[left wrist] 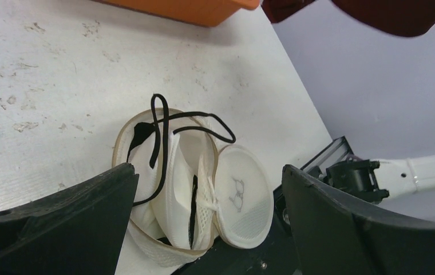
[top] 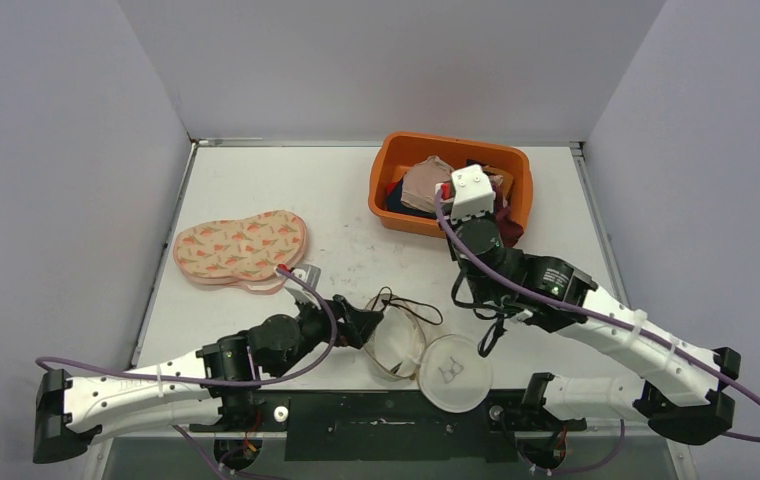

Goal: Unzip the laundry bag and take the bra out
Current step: Pick up the bra from the laundry bag, then place the bra in the bin.

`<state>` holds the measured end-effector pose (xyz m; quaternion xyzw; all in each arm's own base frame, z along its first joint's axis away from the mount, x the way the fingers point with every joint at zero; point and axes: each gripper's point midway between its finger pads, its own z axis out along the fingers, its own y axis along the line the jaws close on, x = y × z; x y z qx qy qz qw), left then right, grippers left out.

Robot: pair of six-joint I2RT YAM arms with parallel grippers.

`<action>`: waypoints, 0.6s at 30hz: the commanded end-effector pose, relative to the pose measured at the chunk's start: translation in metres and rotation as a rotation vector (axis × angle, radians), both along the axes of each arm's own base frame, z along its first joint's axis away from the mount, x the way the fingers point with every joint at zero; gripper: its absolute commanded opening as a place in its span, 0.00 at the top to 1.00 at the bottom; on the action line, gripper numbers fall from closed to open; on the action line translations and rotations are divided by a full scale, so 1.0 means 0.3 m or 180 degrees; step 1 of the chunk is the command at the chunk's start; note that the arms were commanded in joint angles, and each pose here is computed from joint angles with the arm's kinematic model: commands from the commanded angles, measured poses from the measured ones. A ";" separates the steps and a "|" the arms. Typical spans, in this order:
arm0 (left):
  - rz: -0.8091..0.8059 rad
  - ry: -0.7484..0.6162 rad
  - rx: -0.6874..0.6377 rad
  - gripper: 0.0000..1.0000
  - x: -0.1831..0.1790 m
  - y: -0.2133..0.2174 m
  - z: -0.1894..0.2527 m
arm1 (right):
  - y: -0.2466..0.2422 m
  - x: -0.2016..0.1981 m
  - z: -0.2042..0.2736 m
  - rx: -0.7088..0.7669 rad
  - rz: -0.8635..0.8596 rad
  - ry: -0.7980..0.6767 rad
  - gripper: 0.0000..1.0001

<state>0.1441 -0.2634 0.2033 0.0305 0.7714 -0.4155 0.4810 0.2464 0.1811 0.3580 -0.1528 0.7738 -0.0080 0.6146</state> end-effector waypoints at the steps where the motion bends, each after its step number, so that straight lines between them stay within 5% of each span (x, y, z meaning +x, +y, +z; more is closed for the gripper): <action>1: 0.0246 -0.0031 -0.0348 0.04 0.043 0.024 0.067 | -0.089 0.029 0.025 -0.0265 -0.0501 -0.0158 0.95; 18: 0.0701 0.0001 -0.0544 0.04 0.126 0.086 0.103 | 0.008 0.162 -0.106 -0.1048 -0.0892 -0.0039 0.95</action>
